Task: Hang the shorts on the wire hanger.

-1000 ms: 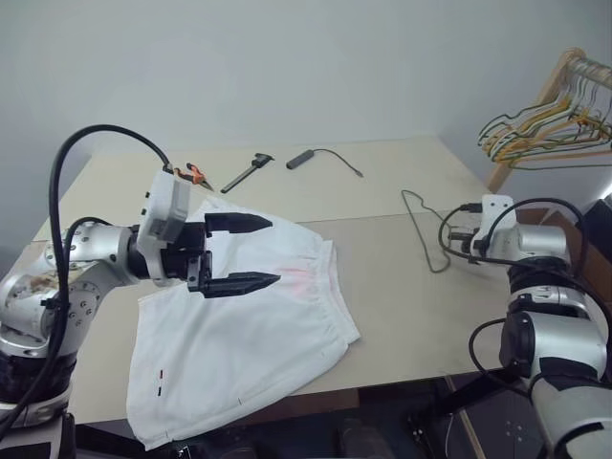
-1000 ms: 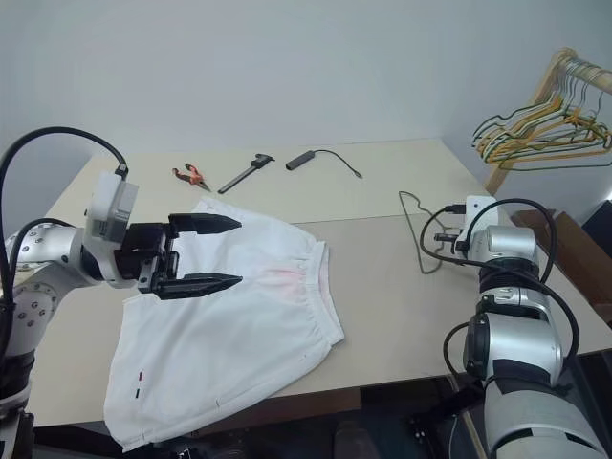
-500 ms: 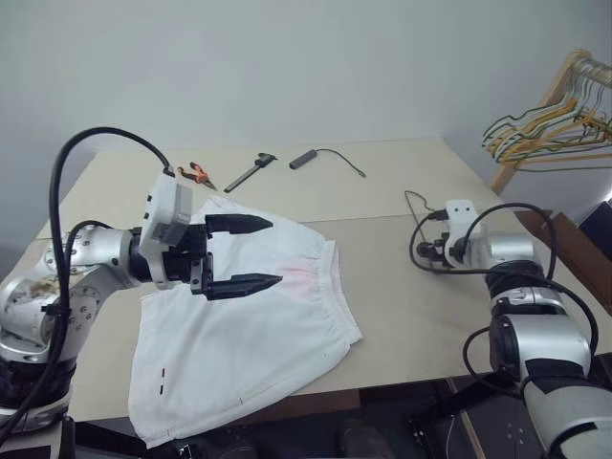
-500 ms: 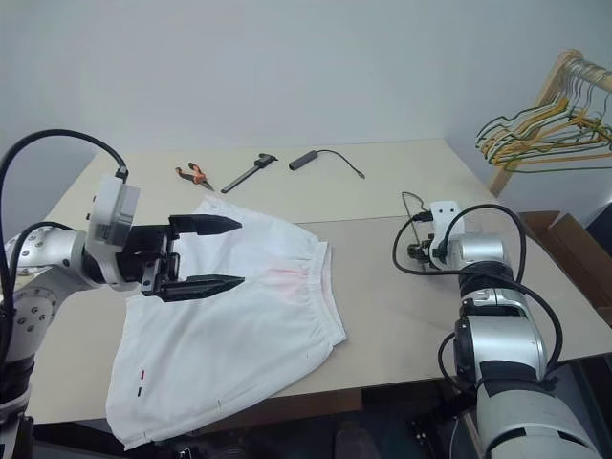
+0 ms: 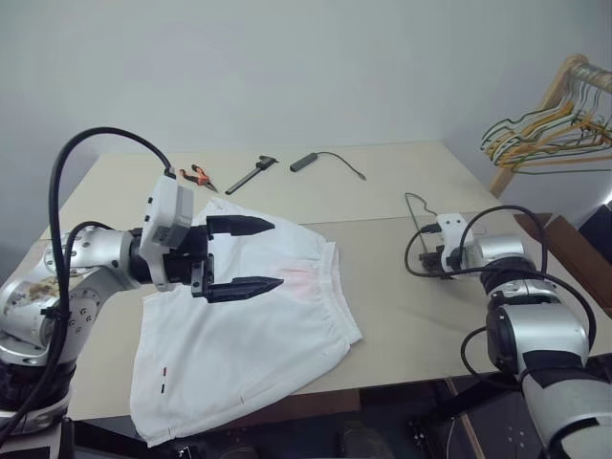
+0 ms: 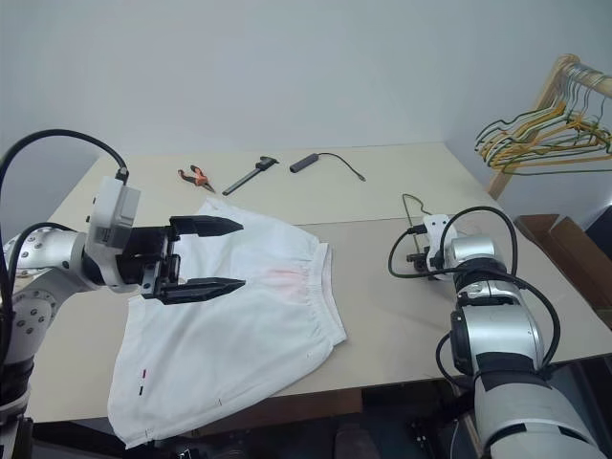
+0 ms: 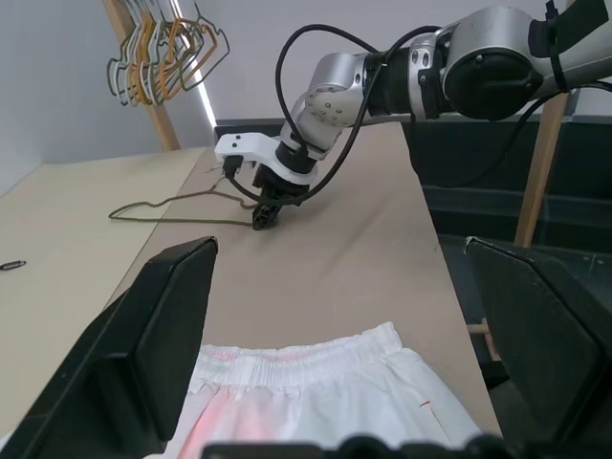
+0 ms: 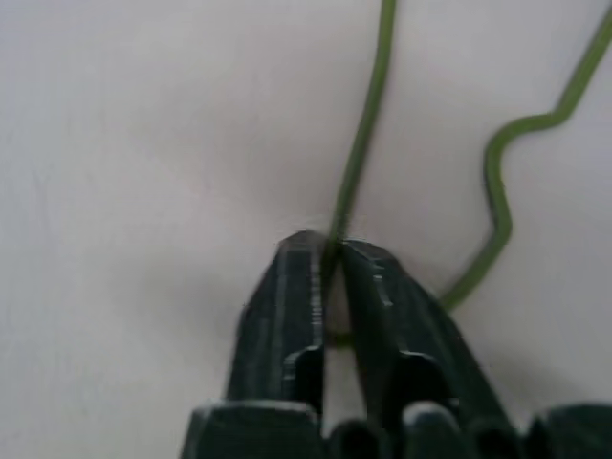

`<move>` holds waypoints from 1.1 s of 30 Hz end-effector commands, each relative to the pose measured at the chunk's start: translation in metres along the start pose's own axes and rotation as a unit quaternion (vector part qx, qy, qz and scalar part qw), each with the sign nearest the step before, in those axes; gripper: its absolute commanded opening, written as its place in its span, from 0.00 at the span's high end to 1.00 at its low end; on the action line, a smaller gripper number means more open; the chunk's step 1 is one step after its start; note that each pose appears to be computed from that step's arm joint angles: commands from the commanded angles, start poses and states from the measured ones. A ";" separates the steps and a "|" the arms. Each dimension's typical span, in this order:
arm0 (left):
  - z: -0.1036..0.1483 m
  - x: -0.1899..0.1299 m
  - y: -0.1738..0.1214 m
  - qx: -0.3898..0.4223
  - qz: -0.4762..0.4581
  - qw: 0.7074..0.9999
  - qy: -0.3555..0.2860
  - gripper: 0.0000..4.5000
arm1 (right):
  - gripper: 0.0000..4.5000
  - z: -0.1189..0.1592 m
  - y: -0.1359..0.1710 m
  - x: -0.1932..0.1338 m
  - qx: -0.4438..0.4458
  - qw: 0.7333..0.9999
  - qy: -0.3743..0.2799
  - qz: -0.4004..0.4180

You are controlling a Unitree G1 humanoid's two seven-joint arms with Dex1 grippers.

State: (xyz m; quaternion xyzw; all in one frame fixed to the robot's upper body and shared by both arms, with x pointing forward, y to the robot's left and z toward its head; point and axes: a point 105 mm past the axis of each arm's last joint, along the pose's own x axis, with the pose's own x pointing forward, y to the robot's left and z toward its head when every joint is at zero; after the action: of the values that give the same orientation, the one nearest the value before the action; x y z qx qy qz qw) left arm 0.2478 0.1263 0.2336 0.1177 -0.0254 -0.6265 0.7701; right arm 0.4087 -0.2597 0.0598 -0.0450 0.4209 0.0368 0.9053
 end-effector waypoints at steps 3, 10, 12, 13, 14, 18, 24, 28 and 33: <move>0.010 -0.002 0.000 0.026 0.009 1.000 -0.007 0.00 | 0.99 0.006 0.001 -0.005 -0.004 1.000 0.002 -0.001; 0.011 0.004 0.011 0.021 0.038 0.999 -0.024 0.00 | 0.99 0.045 -0.005 -0.022 -0.103 0.985 -0.129 -0.044; 0.014 0.005 0.023 0.007 0.068 0.997 -0.036 0.00 | 0.99 0.060 0.004 -0.042 -0.213 0.947 -0.231 -0.064; 0.016 0.006 0.028 0.003 0.080 0.996 -0.039 0.00 | 0.99 0.063 0.011 -0.053 -0.266 0.922 -0.272 -0.074; 0.017 0.006 0.033 0.000 0.089 0.995 -0.040 0.00 | 0.99 0.065 0.017 -0.064 -0.329 0.886 -0.314 -0.091; 0.022 0.003 0.051 -0.009 0.107 0.993 -0.039 0.00 | 0.99 0.059 0.043 -0.097 -0.520 0.737 -0.414 -0.121; 0.025 -0.004 0.080 -0.022 0.126 0.991 -0.033 0.00 | 0.99 0.053 0.060 -0.126 -0.665 0.538 -0.490 -0.169; 0.019 -0.008 0.094 -0.045 0.130 0.990 -0.020 0.00 | 0.99 0.051 0.066 -0.136 -0.692 0.465 -0.525 -0.174; 0.000 -0.012 0.099 -0.063 0.103 0.992 0.025 0.00 | 0.99 0.052 0.074 -0.150 -0.697 0.425 -0.555 -0.158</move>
State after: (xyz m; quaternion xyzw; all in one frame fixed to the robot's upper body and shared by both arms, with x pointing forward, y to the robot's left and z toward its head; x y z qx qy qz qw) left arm 0.3407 0.1562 0.2447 0.0581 0.0340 -0.5327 0.8436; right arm 0.3472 -0.1889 0.1803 -0.7005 -0.3156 0.2082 0.6053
